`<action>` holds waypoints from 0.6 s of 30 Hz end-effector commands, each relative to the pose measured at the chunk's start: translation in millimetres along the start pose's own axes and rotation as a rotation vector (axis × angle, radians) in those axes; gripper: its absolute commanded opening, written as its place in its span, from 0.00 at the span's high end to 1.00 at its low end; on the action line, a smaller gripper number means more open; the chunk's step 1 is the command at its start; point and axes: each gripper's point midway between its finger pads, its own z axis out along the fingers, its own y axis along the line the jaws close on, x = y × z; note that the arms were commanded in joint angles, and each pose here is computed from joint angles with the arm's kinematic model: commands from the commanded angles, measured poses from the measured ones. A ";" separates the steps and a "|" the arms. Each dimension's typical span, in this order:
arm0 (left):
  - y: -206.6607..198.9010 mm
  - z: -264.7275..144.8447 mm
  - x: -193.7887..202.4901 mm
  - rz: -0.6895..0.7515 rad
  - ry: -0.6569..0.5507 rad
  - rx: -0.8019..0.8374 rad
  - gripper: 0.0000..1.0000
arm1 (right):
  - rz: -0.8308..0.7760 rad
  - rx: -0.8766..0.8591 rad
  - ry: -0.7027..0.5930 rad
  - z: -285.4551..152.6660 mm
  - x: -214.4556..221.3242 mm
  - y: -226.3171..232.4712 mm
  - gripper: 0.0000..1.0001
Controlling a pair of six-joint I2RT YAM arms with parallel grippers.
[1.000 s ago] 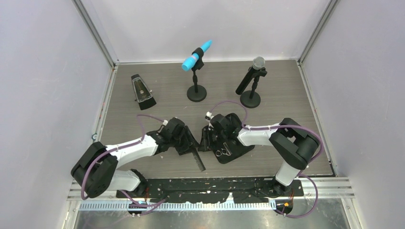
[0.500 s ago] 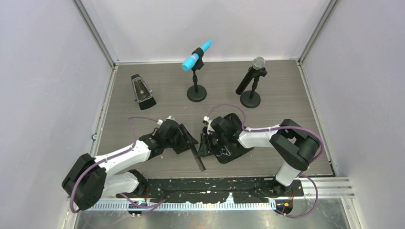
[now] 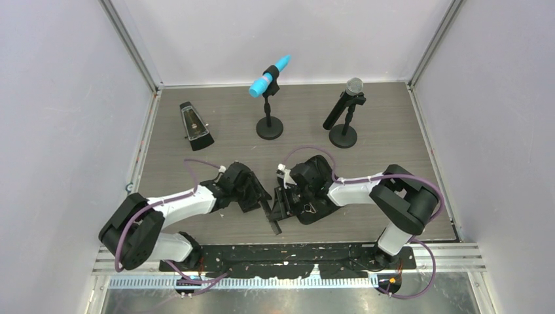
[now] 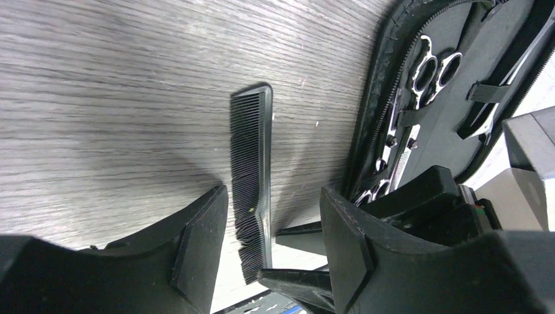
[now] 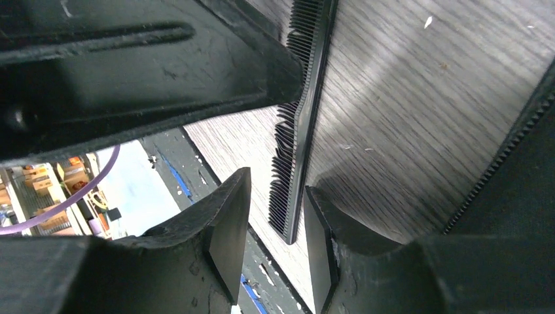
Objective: Sort the hair-cutting tools
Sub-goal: Adjust the comb at the center of the board.
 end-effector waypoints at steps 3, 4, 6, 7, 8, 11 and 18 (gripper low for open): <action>-16.4 7.7 4.5 -0.047 0.046 0.060 0.43 | 0.022 0.065 0.071 12.2 19.8 -23.3 0.57; -19.3 8.4 6.8 -0.058 0.058 0.076 0.43 | 0.028 0.071 0.078 14.7 21.0 -25.9 0.58; -25.2 9.2 9.9 -0.084 0.075 0.110 0.43 | 0.037 0.086 0.076 18.3 19.2 -30.0 0.59; -27.7 9.1 10.6 -0.097 0.078 0.124 0.44 | 0.041 0.097 0.068 19.6 16.6 -32.0 0.61; -29.2 8.9 11.2 -0.110 0.079 0.136 0.44 | 0.050 0.114 0.066 21.3 16.8 -36.7 0.61; -37.5 5.8 12.2 -0.147 0.080 0.187 0.44 | 0.076 0.150 0.050 23.3 12.9 -45.5 0.63; -57.9 -4.4 16.9 -0.183 0.102 0.288 0.45 | 0.124 0.164 -0.029 23.4 -4.5 -57.3 0.64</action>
